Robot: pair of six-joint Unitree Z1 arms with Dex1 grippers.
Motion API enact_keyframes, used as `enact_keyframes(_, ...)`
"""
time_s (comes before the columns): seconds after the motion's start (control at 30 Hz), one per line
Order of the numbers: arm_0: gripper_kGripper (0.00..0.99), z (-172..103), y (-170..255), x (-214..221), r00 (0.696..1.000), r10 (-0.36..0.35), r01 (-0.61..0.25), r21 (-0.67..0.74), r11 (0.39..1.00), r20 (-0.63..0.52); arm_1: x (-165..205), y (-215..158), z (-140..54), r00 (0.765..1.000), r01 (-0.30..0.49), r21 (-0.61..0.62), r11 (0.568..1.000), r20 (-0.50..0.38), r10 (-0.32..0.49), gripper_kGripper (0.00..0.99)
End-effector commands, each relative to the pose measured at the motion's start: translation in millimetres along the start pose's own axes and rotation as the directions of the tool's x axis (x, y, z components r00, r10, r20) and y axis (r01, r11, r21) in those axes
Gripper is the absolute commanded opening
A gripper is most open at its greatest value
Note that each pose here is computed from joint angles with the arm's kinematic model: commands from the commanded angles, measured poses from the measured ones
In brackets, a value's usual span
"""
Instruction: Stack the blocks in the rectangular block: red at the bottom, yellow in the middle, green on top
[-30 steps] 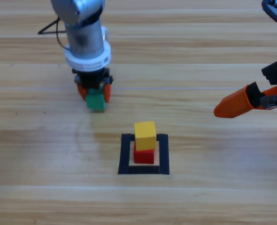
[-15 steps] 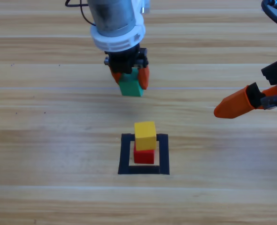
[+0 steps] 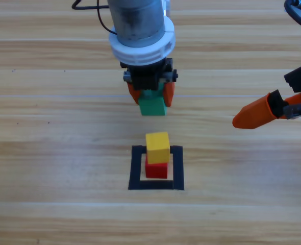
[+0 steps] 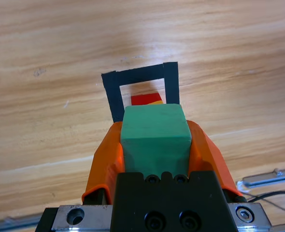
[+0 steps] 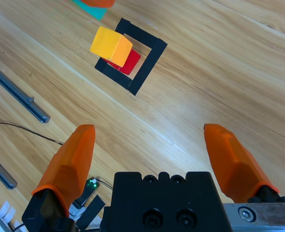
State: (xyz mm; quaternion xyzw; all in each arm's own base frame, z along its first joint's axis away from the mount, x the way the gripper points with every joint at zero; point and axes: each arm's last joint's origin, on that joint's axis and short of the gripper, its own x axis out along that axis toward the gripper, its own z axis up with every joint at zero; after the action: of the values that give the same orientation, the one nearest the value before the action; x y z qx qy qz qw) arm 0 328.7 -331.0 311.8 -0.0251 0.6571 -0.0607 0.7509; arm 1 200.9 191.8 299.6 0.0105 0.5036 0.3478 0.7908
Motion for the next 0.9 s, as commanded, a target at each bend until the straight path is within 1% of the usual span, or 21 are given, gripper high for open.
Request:
enact_keyframes(0.03,0.038,-32,-11,-19,1.000,0.021,-0.020,-0.060,0.998,0.020,-11,-4,-6.5,1.000,0.002,0.004,1.000,0.022,-0.002,0.990)
enact_keyframes(0.13,0.038,-38,-15,-17,0.999,0.033,-0.031,-0.091,0.995,0.018,-11,-4,-6.5,1.000,0.002,0.004,1.000,0.022,-0.002,0.990)
enact_keyframes(0.33,0.038,-54,-28,-9,0.997,0.068,-0.065,-0.104,0.992,0.024,-11,-4,-6.9,1.000,0.002,0.004,1.000,0.020,-0.002,0.990)
enact_keyframes(0.9,0.038,-51,-36,28,0.988,0.152,-0.151,-0.107,0.983,0.001,-11,-4,-6.9,1.000,0.001,0.004,1.000,0.020,-0.001,0.990)
